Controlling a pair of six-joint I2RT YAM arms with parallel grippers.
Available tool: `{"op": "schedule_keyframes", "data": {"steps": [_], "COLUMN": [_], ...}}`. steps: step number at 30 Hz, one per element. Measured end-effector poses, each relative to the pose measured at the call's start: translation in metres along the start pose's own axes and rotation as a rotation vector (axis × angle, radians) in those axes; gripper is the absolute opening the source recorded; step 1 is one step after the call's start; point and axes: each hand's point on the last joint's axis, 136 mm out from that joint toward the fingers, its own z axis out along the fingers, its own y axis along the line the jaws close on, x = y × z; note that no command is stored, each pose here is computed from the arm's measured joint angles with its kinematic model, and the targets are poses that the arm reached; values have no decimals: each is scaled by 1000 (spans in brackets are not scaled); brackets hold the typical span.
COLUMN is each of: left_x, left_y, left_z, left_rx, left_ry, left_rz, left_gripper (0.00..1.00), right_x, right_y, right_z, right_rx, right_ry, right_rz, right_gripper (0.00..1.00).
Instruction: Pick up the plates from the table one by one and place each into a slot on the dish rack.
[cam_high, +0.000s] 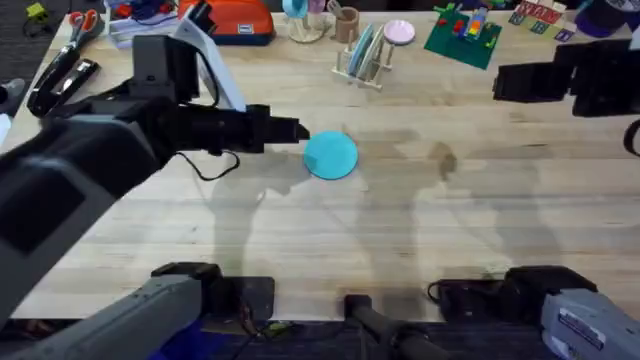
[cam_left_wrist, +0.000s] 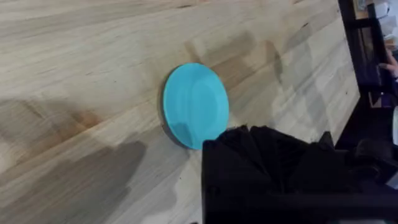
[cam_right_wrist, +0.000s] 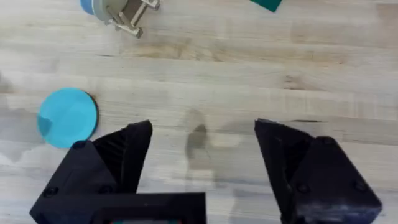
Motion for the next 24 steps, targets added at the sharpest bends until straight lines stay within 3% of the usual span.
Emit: {"op": "schedule_keyframes", "data": {"steps": [2, 24], "left_x": [2, 34], "left_y": [11, 47], "left_z": [11, 54], "left_rx": [17, 115], "left_ry": [26, 166], "left_rz": [-31, -121], "left_gripper": [41, 41], "right_x": [0, 0], "right_y": [0, 0], "right_z": [0, 0], "right_rx": [0, 0], "right_ry": [0, 0], "right_rz": [0, 0], "right_gripper": [995, 995]}}
